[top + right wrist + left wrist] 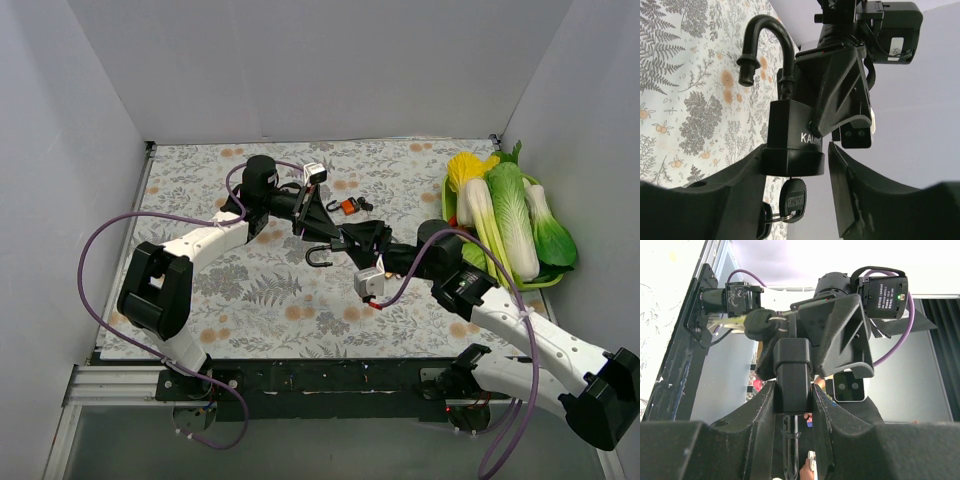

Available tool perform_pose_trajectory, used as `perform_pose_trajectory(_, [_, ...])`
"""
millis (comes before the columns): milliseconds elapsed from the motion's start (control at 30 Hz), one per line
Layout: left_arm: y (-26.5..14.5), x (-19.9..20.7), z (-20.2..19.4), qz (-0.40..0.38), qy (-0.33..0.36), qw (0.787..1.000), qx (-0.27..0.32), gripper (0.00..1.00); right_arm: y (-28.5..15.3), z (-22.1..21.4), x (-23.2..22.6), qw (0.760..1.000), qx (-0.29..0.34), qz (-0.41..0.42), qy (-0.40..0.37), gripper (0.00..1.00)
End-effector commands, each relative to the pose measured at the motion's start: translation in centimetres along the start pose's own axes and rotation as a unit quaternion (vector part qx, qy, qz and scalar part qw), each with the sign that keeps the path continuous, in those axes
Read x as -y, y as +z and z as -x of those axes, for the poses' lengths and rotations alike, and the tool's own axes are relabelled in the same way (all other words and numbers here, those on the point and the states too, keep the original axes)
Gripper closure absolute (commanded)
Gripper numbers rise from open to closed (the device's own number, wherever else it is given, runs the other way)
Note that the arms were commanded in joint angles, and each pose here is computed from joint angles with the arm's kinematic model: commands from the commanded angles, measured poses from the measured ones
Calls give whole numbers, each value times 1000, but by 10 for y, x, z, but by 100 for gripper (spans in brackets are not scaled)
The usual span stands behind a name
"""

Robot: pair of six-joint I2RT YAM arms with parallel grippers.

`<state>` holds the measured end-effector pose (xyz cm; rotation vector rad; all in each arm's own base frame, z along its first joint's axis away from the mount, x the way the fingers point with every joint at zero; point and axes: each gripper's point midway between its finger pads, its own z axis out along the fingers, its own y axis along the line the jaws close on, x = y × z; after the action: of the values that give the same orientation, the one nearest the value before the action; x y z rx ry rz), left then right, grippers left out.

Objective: Lock with the key
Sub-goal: Pick up the lock from the center of the board.

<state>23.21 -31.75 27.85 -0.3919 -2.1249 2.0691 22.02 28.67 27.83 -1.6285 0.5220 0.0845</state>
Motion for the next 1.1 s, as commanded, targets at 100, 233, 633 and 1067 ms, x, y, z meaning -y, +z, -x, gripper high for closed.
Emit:
perform_pose_trajectory(100, [1,23,-20,-17,32,999,-39,100,3,-1,27,997,-8,-52,-59,53])
perform_pose_trajectory(233, [2,23,-21,-17,31,999,-41,100,4,3,30,996,-1,-52,-68,90])
perform_pose_trajectory(633, [-41,9,18,21,58,995,73,28,-12,14,36,998,-2,-54,-40,99])
perform_pose_trajectory(1067, [-63,-12,-11,119,157,978,64,17,-20,15,55,994,-13,-100,-41,99])
